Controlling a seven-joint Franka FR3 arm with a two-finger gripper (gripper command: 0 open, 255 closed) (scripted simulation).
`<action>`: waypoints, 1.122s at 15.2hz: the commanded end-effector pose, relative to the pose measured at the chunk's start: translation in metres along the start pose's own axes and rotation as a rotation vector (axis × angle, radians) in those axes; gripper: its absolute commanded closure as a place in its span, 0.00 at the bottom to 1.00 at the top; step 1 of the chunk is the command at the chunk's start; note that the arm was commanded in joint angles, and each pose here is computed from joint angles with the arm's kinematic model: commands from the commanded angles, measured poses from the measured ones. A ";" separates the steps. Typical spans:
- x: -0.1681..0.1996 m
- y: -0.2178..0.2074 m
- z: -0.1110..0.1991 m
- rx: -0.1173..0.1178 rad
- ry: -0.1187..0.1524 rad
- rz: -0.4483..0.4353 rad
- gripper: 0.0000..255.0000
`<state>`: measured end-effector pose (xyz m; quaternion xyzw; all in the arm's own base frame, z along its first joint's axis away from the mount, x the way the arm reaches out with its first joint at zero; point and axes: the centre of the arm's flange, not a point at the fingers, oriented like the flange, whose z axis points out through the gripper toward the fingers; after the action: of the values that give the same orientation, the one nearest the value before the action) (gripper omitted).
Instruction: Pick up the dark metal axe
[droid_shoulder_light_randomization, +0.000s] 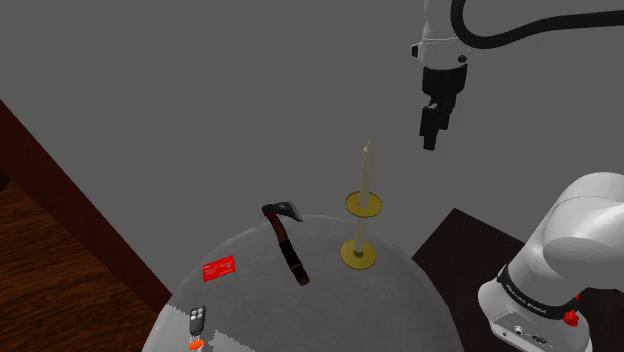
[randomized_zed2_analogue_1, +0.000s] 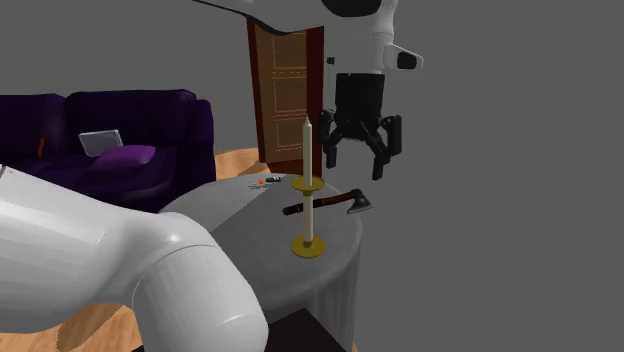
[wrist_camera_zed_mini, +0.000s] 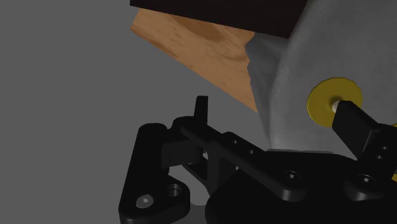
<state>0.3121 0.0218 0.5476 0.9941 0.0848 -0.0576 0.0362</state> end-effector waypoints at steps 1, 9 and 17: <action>0.000 0.000 0.000 0.000 0.000 0.000 0.00; 0.048 -0.066 0.056 0.042 0.032 0.101 0.00; 0.104 -0.130 0.107 0.084 0.064 0.202 0.00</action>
<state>0.3718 0.1504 0.4269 0.9995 -0.0097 -0.0287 0.0008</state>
